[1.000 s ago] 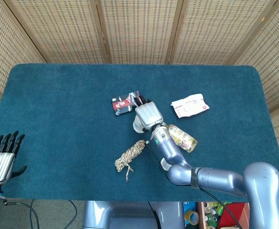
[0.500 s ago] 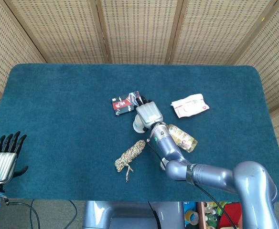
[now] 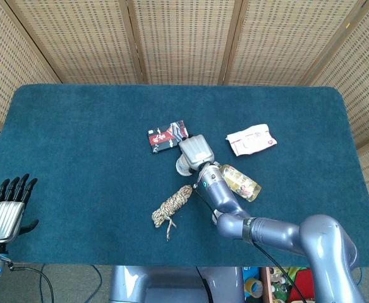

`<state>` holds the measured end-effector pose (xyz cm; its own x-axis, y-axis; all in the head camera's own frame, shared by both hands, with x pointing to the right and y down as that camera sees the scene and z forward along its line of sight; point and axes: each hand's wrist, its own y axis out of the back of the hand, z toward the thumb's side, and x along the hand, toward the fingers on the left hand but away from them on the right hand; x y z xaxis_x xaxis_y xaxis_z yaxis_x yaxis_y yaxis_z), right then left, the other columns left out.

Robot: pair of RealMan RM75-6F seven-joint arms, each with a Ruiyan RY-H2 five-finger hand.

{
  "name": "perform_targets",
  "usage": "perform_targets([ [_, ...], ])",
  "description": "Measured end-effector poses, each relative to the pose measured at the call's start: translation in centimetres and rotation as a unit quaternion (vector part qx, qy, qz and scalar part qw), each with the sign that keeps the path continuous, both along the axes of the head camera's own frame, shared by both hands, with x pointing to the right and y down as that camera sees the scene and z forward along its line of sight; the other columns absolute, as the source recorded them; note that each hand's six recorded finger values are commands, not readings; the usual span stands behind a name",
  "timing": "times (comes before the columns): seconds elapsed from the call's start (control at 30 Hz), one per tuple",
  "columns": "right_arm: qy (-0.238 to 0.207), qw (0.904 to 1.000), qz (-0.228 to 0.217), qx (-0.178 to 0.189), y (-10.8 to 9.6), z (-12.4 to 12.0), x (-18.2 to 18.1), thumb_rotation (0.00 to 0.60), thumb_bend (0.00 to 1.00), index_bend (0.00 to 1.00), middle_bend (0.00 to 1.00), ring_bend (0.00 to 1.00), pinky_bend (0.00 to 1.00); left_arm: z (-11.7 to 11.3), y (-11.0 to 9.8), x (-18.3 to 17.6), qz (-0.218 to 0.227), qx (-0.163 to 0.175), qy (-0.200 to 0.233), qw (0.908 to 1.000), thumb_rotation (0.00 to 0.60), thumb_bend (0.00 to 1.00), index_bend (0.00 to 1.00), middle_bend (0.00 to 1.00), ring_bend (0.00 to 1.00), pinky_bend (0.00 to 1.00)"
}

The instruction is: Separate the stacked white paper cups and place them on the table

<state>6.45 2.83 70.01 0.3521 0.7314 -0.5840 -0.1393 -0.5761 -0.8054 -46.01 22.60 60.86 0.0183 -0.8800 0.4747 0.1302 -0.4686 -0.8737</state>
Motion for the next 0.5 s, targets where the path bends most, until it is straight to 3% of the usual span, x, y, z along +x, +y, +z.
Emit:
perform_targets([
  [0.17, -0.019, 0.9997, 0.007, 0.014, 0.0, -0.9, 0.2, 0.600, 0.27, 0.73, 0.64, 0.54, 0.76, -0.1, -0.1, 0.0, -0.001, 0.003, 0.003, 1.0000, 0.600, 0.19, 0.00, 0.00, 0.00, 0.00],
  [0.5, -0.095, 0.9925, 0.074, 0.024, -0.8, -4.6, 2.9, 0.600, 0.27, 0.75, 0.65, 0.56, 0.78, -0.1, -0.3, -0.3, -0.006, 0.011, 0.012, 0.9999, 0.600, 0.19, 0.00, 0.00, 0.00, 0.00],
])
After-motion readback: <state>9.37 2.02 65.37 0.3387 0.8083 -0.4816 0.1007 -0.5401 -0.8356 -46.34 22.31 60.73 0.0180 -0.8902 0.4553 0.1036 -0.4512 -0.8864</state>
